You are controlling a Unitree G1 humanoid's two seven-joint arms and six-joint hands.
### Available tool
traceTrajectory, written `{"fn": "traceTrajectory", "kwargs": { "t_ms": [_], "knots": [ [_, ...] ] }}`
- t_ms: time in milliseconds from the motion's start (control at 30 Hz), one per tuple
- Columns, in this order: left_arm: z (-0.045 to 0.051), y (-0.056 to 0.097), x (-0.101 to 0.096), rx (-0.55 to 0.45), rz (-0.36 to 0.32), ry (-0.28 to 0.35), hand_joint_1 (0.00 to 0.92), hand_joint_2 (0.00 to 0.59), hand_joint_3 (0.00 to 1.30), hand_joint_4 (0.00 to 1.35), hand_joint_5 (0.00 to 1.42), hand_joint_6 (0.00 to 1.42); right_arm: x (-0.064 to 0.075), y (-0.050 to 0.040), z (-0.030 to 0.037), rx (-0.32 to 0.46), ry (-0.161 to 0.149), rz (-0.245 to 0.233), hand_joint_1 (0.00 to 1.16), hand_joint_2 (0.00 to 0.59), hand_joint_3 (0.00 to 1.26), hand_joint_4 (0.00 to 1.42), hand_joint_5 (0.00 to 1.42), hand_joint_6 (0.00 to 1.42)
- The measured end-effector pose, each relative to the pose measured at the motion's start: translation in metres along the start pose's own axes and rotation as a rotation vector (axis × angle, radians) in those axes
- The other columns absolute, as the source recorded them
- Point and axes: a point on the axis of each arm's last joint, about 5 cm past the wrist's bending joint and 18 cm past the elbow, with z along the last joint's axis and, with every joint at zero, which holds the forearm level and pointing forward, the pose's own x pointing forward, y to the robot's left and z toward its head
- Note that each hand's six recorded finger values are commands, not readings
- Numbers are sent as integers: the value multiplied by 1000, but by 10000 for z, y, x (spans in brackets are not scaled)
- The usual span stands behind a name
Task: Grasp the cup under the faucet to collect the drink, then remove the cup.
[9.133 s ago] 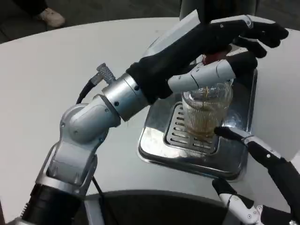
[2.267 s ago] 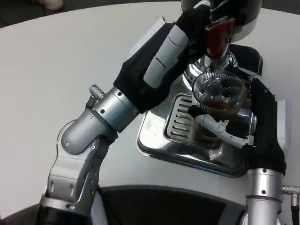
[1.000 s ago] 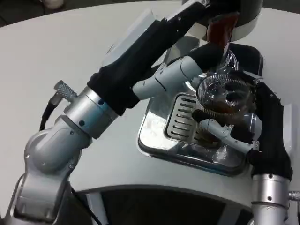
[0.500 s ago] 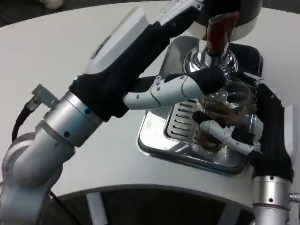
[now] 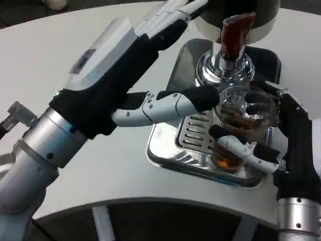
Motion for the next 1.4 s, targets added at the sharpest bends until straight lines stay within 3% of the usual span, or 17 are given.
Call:
{"fn": "traceTrajectory", "kwargs": {
  "t_ms": [433, 633, 967, 1200, 1400],
  "knots": [
    [-39, 49, -162, 47, -19, 32, 0, 89, 142, 0, 0, 0, -115, -72, 98, 21, -4, 30, 954, 146, 774, 814, 938, 828],
    [-46, 92, -226, 71, -25, 36, 0, 89, 142, 0, 0, 0, -163, -98, 176, 39, -20, 50, 954, 146, 774, 814, 938, 828],
    [-55, 143, -433, 94, -101, 40, 0, 89, 140, 0, 0, 0, -308, -226, 302, 61, -12, 87, 954, 146, 775, 814, 938, 841],
    [-48, 196, -655, 91, -163, 71, 0, 89, 103, 0, 0, 0, -410, -290, 400, 89, -7, 158, 954, 146, 775, 814, 938, 842],
    [-14, 251, -840, 97, -212, 57, 0, 88, 44, 0, 0, 0, -422, -354, 495, 93, -41, 233, 954, 146, 775, 814, 938, 842]
  ]
}}
